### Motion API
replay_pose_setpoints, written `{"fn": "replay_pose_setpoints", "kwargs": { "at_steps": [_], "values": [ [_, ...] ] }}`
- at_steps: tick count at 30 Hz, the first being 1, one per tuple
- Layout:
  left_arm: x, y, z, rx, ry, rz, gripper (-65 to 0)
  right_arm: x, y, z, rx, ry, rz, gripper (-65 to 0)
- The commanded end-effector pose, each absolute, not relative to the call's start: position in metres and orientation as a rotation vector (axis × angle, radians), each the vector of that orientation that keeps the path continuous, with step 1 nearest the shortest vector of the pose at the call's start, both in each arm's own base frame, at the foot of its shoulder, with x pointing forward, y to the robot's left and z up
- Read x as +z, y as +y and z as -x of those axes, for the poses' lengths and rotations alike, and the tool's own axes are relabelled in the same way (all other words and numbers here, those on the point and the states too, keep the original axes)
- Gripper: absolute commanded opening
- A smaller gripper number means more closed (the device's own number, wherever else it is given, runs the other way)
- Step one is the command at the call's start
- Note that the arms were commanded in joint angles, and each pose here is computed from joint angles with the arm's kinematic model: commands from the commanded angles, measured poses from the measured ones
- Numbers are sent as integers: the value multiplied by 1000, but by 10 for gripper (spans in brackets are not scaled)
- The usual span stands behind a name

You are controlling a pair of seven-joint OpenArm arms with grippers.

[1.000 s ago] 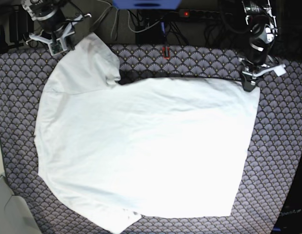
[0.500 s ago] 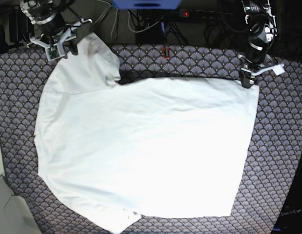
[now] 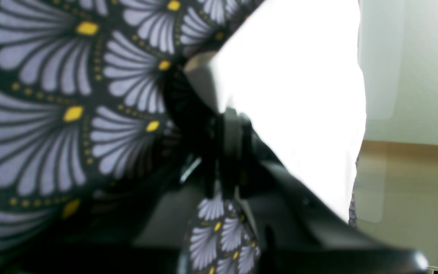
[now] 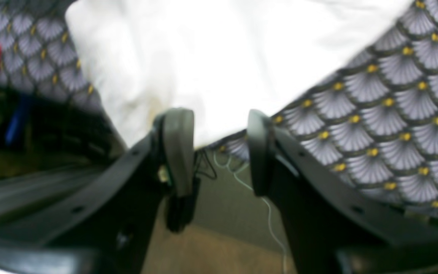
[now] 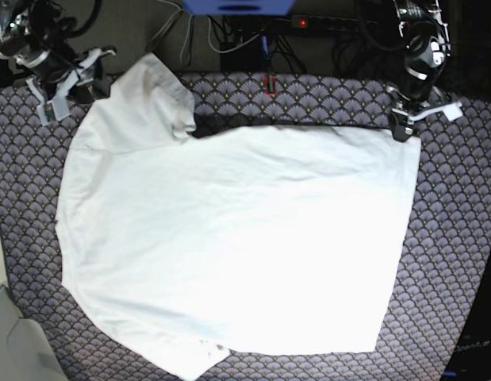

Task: Fold the T-shirt properly
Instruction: 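Adjust the right gripper's grip on the shoulder corner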

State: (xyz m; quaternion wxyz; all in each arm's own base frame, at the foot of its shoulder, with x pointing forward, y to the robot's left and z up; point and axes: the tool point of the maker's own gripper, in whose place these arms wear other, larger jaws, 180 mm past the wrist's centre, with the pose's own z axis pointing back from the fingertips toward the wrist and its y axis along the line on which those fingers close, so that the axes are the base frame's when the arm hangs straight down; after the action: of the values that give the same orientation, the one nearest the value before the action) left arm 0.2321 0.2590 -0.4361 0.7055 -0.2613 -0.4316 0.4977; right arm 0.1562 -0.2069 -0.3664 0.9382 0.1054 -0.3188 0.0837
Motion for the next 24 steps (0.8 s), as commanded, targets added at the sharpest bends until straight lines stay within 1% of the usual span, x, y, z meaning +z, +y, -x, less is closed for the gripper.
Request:
{"fn": "replay_pose_setpoints", "kwargs": {
  "at_steps": [1,7,10,19,24],
  "values": [
    [-431,262,-233,1093,-971,580,-647,-364,-213,-158,160,-651,-210,-401],
    [-431,262,-233,1092,-972,579,-647,-390,-239,-151,43,-502,-189,-401],
    [-431,262,-233,1091,-970,577,-647,-402,-241,-146,22,-449,-206,-401],
    [-431,262,-233,1090,-969,578,-647,-405,-232,-146,42,-435,-229,-401],
    [-432,260,-233,1087,-966,581,-647,-403,-228,-155,47,-456,-236,-401]
  ]
}}
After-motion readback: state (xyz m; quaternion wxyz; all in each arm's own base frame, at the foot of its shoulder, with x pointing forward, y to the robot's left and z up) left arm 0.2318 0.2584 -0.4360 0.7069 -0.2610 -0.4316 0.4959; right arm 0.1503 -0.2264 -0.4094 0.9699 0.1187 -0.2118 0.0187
